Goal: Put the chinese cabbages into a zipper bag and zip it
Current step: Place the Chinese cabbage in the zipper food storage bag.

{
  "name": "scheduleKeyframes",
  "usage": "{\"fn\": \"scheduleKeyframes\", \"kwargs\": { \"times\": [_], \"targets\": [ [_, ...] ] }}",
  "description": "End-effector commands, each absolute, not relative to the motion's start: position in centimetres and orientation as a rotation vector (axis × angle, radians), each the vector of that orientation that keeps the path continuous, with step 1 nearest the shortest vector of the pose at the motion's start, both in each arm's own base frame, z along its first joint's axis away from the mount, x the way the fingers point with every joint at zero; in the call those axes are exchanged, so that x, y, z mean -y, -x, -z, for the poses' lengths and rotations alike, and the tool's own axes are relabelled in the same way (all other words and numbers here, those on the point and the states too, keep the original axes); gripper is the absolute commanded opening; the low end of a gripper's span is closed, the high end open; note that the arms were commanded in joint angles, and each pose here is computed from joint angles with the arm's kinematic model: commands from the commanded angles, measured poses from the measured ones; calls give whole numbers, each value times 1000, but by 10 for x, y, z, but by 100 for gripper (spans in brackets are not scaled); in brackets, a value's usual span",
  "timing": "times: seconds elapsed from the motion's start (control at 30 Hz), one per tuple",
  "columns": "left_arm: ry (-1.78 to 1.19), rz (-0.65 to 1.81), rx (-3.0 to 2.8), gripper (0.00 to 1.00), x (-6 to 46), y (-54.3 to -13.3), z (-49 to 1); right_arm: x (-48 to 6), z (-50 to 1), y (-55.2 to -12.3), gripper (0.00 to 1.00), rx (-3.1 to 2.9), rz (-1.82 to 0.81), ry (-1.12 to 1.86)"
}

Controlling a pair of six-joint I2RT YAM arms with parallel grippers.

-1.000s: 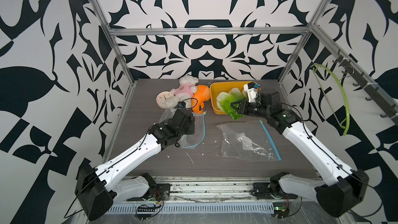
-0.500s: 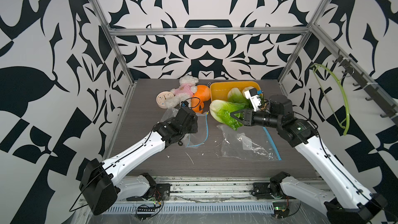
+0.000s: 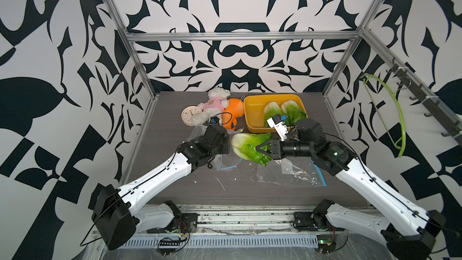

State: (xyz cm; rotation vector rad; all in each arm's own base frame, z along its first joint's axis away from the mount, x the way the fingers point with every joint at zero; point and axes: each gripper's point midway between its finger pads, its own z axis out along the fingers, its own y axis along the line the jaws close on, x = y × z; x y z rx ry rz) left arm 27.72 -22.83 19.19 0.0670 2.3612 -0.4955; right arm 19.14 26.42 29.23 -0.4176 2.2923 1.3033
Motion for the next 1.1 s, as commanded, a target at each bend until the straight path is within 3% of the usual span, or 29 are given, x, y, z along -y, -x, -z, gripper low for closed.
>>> {"fn": "scheduleKeyframes", "kwargs": {
  "times": [0.0, 0.27, 0.73, 1.07],
  "targets": [
    [-76, 550, -2304, 0, 233, -281, -220, -266, -298, -193, 0, -2241, -1268, 439],
    [-119, 632, -2266, 0, 240, -275, -242, -267, -267, -186, 0, -2375, -1034, 549],
    [-114, 637, -2279, 0, 243, -276, -240, -307, -313, -179, 0, -2189, -1091, 712],
    [-119, 703, -2255, 0, 251, -276, -250, -298, -258, -171, 0, -2373, -869, 855]
  ]
}}
